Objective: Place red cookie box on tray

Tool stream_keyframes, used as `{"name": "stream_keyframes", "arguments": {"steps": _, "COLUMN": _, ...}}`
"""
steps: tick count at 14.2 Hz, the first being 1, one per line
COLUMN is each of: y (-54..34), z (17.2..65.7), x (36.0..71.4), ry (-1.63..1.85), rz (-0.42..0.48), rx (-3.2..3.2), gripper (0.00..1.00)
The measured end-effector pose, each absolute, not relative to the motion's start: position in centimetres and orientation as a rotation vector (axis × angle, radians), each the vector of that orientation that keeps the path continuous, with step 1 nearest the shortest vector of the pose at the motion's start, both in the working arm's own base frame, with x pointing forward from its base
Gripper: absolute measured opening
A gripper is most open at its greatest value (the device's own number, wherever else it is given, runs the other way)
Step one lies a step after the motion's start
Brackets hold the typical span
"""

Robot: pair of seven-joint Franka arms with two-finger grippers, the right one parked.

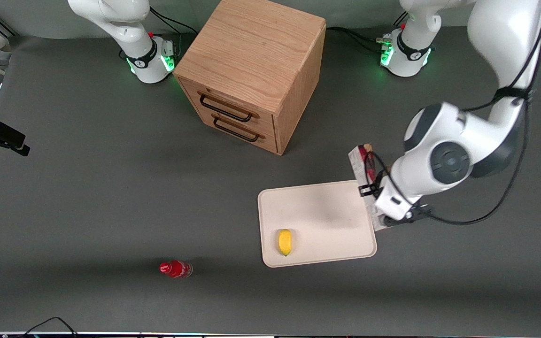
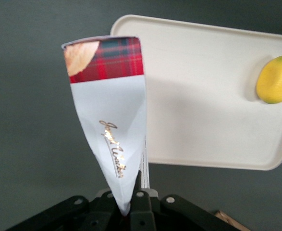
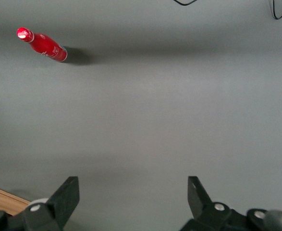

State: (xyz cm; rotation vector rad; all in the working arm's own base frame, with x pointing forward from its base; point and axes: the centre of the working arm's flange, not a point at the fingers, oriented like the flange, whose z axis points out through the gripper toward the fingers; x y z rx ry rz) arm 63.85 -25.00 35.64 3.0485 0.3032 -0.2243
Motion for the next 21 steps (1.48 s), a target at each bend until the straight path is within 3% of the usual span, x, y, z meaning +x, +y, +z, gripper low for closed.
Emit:
{"name": "stream_keyframes", "arguments": {"steps": 4, "y": -25.4, "z": 26.6, "x": 65.4, "ry": 0.251, "rz": -0.204, "rx": 3.047, "gripper": 0.06}}
{"name": "stream_keyframes", "arguments": {"steps": 6, "y": -25.1, "z": 25.9, "x": 65.7, "ry": 0.251, "rz": -0.205, "rx": 3.051, "gripper": 0.22}}
{"name": "stream_keyframes", "arguments": {"steps": 10, "y": -23.7, "z": 27.7, "x": 66.5, "ry": 0.272, "rz": -0.195, "rx": 3.085, "gripper": 0.66}}
{"name": "stream_keyframes", "arguments": {"steps": 13, "y": -19.5, "z": 32.4, "x": 67.0, "ry": 0.359, "rz": -0.249, "rx": 3.14, "gripper": 0.97}}
{"name": "stream_keyframes", "arguments": {"steps": 17, "y": -15.4, "z": 41.4, "x": 65.0, "ry": 0.387, "rz": -0.303, "rx": 3.225, "gripper": 1.0}}
{"name": "stream_keyframes", "arguments": {"steps": 21, "y": -8.3, "z": 50.0, "x": 61.7, "ry": 0.207, "rz": -0.446, "rx": 3.261, "gripper": 1.0}}
